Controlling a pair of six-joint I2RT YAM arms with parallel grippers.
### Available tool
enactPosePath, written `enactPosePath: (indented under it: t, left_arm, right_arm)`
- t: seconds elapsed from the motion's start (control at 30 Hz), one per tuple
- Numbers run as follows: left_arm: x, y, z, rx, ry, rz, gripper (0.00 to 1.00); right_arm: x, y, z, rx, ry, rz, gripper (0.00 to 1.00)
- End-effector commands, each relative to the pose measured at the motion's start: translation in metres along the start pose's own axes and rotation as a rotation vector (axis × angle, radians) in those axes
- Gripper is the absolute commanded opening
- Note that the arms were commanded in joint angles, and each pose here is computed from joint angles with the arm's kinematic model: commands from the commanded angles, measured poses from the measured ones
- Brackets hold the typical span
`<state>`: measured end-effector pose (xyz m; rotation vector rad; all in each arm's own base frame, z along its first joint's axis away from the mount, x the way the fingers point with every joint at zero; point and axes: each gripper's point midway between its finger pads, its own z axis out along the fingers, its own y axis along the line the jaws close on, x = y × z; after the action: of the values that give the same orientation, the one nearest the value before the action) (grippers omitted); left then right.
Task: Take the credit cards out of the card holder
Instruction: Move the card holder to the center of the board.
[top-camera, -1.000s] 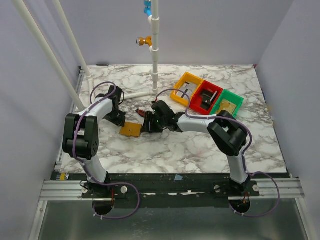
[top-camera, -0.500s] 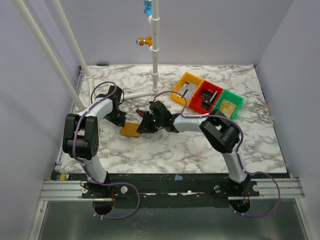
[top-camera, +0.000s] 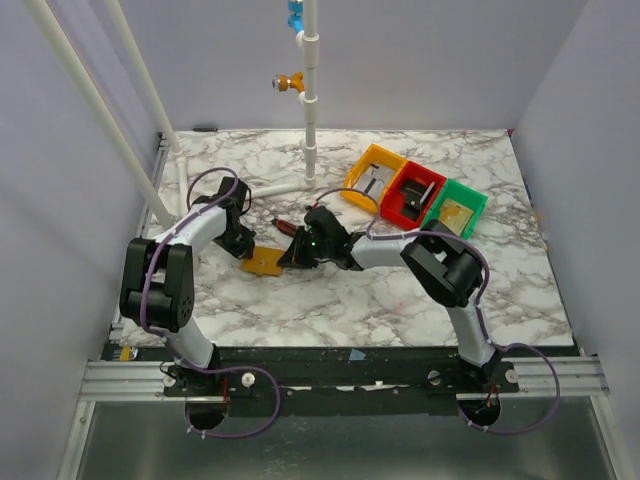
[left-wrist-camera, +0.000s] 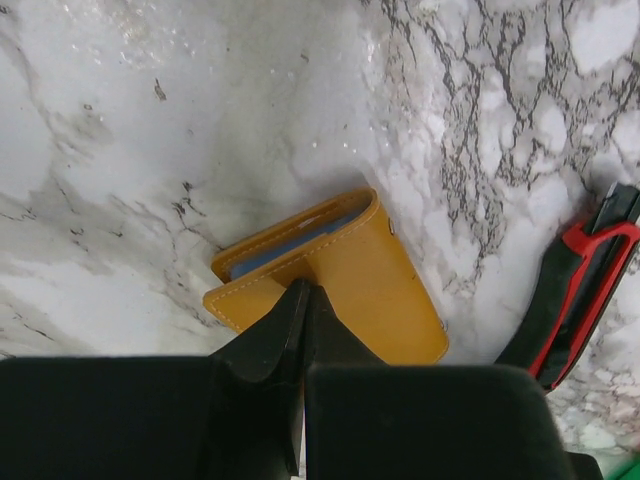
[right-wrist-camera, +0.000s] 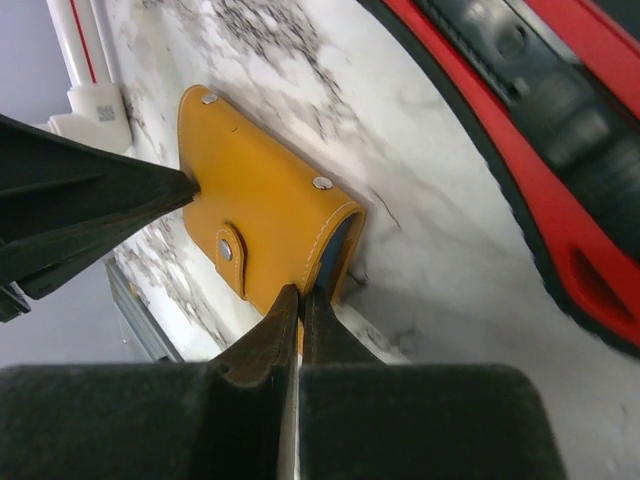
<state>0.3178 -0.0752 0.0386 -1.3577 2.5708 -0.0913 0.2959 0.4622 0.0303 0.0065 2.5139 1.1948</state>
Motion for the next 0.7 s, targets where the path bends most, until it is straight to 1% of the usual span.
enactPosePath:
  t: [0.0, 0.17, 0.3, 0.43, 0.47, 0.57, 0.67]
  left_arm:
    - [0.010, 0.001, -0.017, 0.073, -0.004, 0.074, 0.03]
    - [0.017, -0.004, -0.043, 0.149, -0.055, 0.165, 0.15]
    - [0.039, -0.003, -0.054, 0.179, -0.080, 0.262, 0.16]
    - [0.077, 0.005, -0.050, 0.211, -0.044, 0.337, 0.10]
    - [0.087, 0.007, -0.047, 0.218, -0.026, 0.350, 0.08]
    - [0.116, 0.013, -0.042, 0.249, 0.026, 0.397, 0.00]
    - [0.141, 0.015, -0.042, 0.276, 0.060, 0.454, 0.00]
  right_arm:
    - [0.002, -0.012, -0.019, 0.052, -0.049, 0.039, 0.01]
    - [0.018, -0.038, -0.056, 0.124, -0.084, 0.119, 0.01]
    - [0.036, -0.064, -0.095, 0.180, -0.128, 0.213, 0.01]
    - [0.053, -0.085, -0.135, 0.218, -0.166, 0.278, 0.01]
    - [0.056, -0.096, -0.144, 0.253, -0.188, 0.290, 0.01]
    - [0.067, -0.110, -0.169, 0.281, -0.205, 0.311, 0.01]
    - [0.077, -0.119, -0.184, 0.312, -0.192, 0.300, 0.01]
